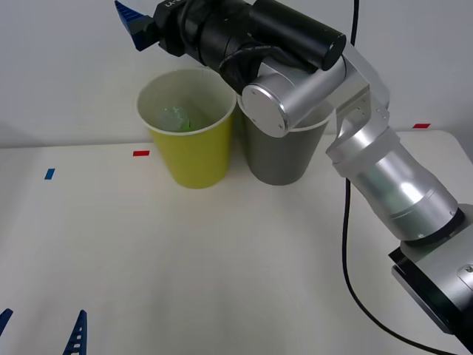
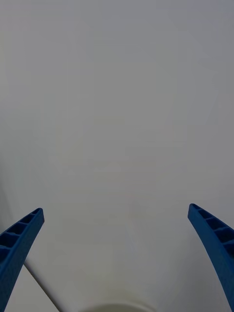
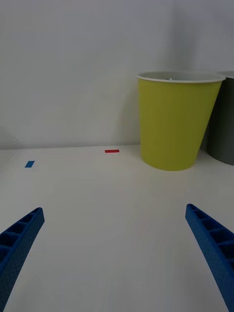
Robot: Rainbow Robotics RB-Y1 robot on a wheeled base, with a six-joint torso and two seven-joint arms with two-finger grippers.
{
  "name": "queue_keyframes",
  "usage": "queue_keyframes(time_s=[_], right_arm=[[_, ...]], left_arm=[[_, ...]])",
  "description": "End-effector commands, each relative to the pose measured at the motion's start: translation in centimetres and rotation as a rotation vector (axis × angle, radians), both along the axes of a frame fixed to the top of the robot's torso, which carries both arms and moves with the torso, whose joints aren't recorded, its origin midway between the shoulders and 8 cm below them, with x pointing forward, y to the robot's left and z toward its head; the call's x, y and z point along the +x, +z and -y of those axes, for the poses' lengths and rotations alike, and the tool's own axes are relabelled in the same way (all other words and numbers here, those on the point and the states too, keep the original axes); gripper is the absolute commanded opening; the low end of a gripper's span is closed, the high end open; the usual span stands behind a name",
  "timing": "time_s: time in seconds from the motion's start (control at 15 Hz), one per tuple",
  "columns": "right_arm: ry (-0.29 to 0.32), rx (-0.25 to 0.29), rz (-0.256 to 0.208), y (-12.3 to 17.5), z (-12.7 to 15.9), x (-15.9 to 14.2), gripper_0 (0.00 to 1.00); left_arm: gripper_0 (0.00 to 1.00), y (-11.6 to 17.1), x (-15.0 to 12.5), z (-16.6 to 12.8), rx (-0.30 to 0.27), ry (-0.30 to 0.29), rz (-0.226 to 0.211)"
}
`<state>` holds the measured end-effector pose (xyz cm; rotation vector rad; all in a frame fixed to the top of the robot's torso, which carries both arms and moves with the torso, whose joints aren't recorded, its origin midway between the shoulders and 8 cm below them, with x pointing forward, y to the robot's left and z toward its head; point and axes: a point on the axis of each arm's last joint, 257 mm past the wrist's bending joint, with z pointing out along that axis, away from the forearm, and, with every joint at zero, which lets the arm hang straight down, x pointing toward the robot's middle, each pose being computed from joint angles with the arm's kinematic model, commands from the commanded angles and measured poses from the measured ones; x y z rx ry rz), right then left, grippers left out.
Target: Put cans in the gray bin and PET bottles in the light green bin.
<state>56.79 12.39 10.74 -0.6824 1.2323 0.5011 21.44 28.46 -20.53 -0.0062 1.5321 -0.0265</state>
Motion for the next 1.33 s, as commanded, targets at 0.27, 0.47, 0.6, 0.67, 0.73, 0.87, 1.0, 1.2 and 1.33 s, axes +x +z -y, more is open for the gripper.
queue_keyframes(time_s=[0.27, 0.47, 0.6, 0.67, 0.73, 0.87, 1.0, 1.2, 1.33], right_arm=[[-0.001, 0.000, 0.005, 0.1, -0.1, -0.1, 1.00], [0.001, 0.001, 0.003, 0.1, -0.2, -0.1, 1.00], [0.003, 0.003, 0.001, 0.1, 0.0, -0.2, 1.00], [0.011, 0.012, -0.005, 0.2, 0.4, -0.4, 1.00], [0.019, 0.012, -0.016, 0.1, 1.1, -0.7, 1.00], [-0.006, -0.039, -0.036, -0.1, 3.1, -1.4, 1.00], [0.005, -0.022, -0.042, 0.7, 4.8, -3.2, 1.00], [-0.024, -0.040, -0.026, 1.0, 9.1, -6.4, 1.00], [-0.033, -0.014, -0.041, 0.5, 11.6, -8.0, 1.00]], left_arm=[[1.00, 0.0, 0.0, 0.0, 0.000, 0.000, 0.000], [1.00, 0.0, 0.0, 0.0, 0.000, 0.000, 0.000], [1.00, 0.0, 0.0, 0.0, 0.000, 0.000, 0.000], [1.00, 0.0, 0.0, 0.0, 0.000, 0.000, 0.000], [1.00, 0.0, 0.0, 0.0, 0.000, 0.000, 0.000], [1.00, 0.0, 0.0, 0.0, 0.000, 0.000, 0.000], [1.00, 0.0, 0.0, 0.0, 0.000, 0.000, 0.000], [1.00, 0.0, 0.0, 0.0, 0.000, 0.000, 0.000], [1.00, 0.0, 0.0, 0.0, 0.000, 0.000, 0.000]])
